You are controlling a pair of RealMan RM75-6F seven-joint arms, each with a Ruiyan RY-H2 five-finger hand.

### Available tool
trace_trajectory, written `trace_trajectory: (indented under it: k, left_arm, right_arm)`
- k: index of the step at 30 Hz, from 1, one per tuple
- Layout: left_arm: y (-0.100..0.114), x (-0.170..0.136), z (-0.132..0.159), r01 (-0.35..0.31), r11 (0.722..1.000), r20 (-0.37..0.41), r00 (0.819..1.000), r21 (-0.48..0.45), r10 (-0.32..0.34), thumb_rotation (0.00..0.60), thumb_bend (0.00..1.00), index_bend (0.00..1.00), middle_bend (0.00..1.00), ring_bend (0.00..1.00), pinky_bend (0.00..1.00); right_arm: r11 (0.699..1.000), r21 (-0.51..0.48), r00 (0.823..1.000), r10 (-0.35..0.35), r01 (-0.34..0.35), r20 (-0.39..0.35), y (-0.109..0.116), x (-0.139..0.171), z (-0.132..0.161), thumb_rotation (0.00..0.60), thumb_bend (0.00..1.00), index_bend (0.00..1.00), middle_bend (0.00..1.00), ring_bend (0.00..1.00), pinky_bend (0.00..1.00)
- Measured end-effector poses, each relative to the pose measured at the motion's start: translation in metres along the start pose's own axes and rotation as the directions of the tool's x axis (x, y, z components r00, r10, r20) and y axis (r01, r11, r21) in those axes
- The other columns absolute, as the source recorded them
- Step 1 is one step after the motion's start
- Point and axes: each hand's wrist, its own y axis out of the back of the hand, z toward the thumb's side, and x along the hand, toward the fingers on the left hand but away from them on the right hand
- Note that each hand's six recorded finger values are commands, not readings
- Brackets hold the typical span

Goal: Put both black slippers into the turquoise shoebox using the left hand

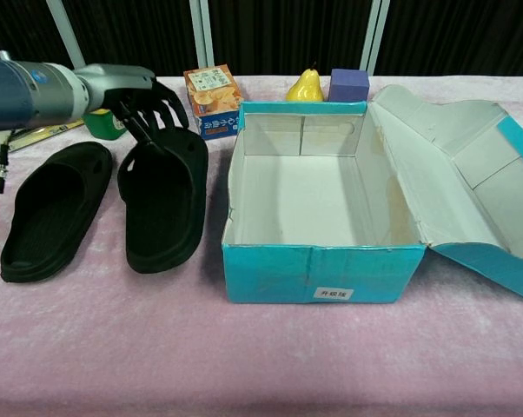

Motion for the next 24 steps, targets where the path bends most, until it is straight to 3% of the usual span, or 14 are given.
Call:
trace_trajectory:
  k: [8,14,18,24]
  left_arm:
    - [0.043,-0.032,-0.008,-0.106,0.986,0.078,0.990,-0.133,0.117,0.600,0.05,0.34,0.43,0.37,0.45]
    - [0.057,-0.040,0.009,-0.124,0.936,0.160,0.970,-0.328,0.184,0.600,0.05,0.33,0.41,0.37,0.46]
    - [0.055,-0.036,0.040,-0.091,0.894,0.260,0.940,-0.438,0.223,0.600,0.05,0.33,0.41,0.36,0.45]
    - [0.047,-0.018,0.086,-0.132,0.889,0.364,0.879,-0.438,0.309,0.600,0.05,0.32,0.40,0.34,0.42]
  right_arm:
    - [1.000,0.003,1.000,0.000,0.000,-0.013,0.001,-0.001,0.004,0.600,0.10,0.01,0.03,0.00,0.07]
    - [1.000,0.001,1.000,-0.001,0.001,-0.016,0.001,-0.001,0.004,0.600,0.10,0.01,0.03,0.00,0.07]
    - [1.000,0.002,1.000,-0.004,0.004,-0.019,0.003,0.001,0.004,0.600,0.10,0.01,0.03,0.00,0.07]
    - [1.000,-0.004,1.000,-0.010,0.010,-0.017,0.006,0.002,0.002,0.600,0.10,0.01,0.03,0.00,0.07]
